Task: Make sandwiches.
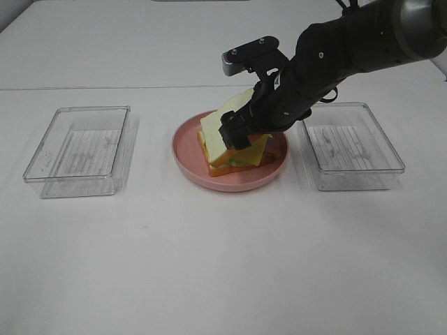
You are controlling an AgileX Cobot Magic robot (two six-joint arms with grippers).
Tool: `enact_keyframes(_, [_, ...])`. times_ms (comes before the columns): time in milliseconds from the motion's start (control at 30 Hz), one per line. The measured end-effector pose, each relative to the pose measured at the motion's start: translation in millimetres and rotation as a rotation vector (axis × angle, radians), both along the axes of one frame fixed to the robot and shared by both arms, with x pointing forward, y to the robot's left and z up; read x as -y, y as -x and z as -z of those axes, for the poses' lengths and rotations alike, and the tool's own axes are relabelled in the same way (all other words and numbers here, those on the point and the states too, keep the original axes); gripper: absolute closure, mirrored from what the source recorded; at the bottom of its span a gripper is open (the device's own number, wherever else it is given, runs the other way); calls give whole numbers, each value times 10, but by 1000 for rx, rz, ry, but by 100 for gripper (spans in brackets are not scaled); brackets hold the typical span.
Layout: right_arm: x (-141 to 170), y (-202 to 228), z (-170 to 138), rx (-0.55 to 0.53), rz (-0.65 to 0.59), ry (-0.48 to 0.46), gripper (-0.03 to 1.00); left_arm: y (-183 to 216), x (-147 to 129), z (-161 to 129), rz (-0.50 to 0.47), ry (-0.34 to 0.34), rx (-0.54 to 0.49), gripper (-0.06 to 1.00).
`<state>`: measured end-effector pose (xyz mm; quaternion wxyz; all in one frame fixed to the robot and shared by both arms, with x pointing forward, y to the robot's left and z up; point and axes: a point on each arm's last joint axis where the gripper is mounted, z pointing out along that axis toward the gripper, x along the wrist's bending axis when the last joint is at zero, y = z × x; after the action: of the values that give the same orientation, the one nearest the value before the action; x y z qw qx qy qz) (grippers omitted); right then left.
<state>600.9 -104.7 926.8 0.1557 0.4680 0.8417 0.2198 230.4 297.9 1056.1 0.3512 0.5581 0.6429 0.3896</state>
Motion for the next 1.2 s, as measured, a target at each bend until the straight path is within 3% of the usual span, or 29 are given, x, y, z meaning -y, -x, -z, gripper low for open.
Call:
enact_keyframes(300, [36, 27, 23, -29, -22, 57, 5, 0, 0, 0, 0, 0, 0, -4])
enact_keyframes(567, [65, 61, -3, -100, 72, 50, 4, 0, 0, 0, 0, 0, 0, -4])
enact_keyframes(633, [48, 13, -119, -128, 132, 42, 4, 0, 0, 0, 0, 0, 0, -4])
enact_keyframes(800, [25, -65, -296, -105, 138, 50, 4, 0, 0, 0, 0, 0, 0, -4])
enact_keyframes(1000, [49, -115, -487, -104, 140, 114, 4, 0, 0, 0, 0, 0, 0, -4])
enact_keyframes(1200, [112, -87, -717, -210, 162, 228, 4, 0, 0, 0, 0, 0, 0, -4])
